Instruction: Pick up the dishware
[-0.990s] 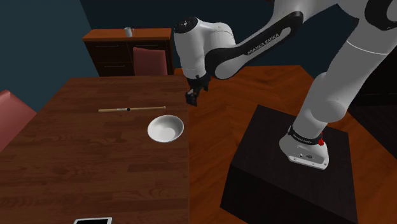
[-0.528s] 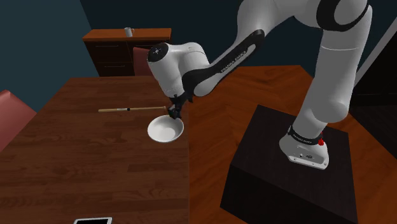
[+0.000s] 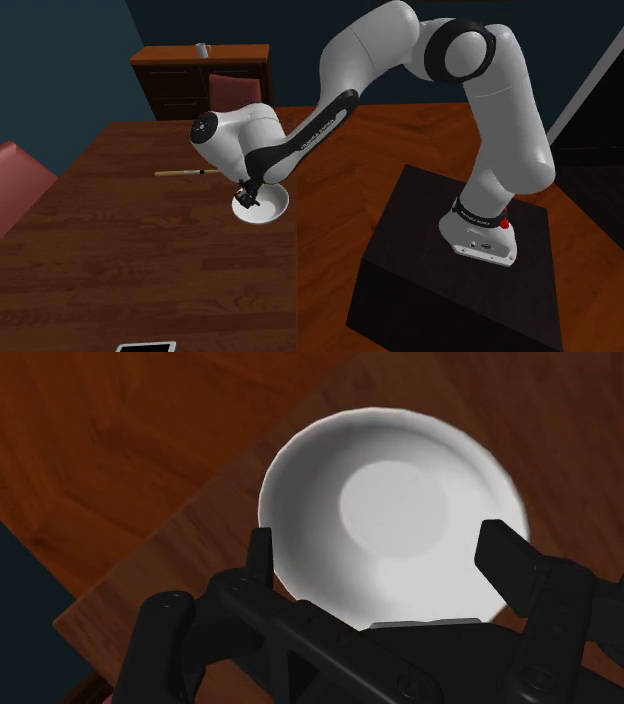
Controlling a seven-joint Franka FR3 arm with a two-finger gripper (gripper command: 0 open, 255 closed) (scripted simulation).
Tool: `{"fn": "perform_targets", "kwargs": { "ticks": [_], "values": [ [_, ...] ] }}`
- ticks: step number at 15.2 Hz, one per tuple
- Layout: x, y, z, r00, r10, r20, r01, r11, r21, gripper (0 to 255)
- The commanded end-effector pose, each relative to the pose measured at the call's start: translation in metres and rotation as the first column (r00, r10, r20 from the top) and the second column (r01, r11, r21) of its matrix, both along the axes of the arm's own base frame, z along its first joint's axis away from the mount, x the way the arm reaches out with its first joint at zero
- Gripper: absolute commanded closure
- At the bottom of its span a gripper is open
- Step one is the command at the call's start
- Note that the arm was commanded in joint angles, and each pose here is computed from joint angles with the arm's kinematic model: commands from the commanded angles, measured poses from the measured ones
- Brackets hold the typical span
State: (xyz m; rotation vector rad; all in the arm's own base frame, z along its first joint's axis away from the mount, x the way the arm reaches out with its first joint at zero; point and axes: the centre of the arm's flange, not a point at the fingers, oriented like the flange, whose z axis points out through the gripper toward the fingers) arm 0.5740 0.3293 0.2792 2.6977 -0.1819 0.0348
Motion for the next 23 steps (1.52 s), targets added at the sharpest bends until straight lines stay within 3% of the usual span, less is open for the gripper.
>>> {"fn": "perform_targets", "kwargs": {
  "ticks": [1, 9, 18, 19, 23],
  "values": [
    [0.018, 0.016, -0.020, 1.000, -0.010, 0.001, 0.010, 1.000, -0.021, 0],
    [0.081, 0.063, -0.093, 0.999, -0.041, 0.005, 0.041, 0.995, -0.091, 0],
    [0.081, 0.063, -0.133, 0.999, -0.041, 0.005, 0.041, 0.995, -0.091, 0],
    [0.081, 0.064, -0.134, 0.999, -0.041, 0.005, 0.041, 0.995, -0.091, 255],
    [0.081, 0.064, -0.134, 0.999, -0.041, 0.005, 0.041, 0.995, -0.091, 255]
  ]
}}
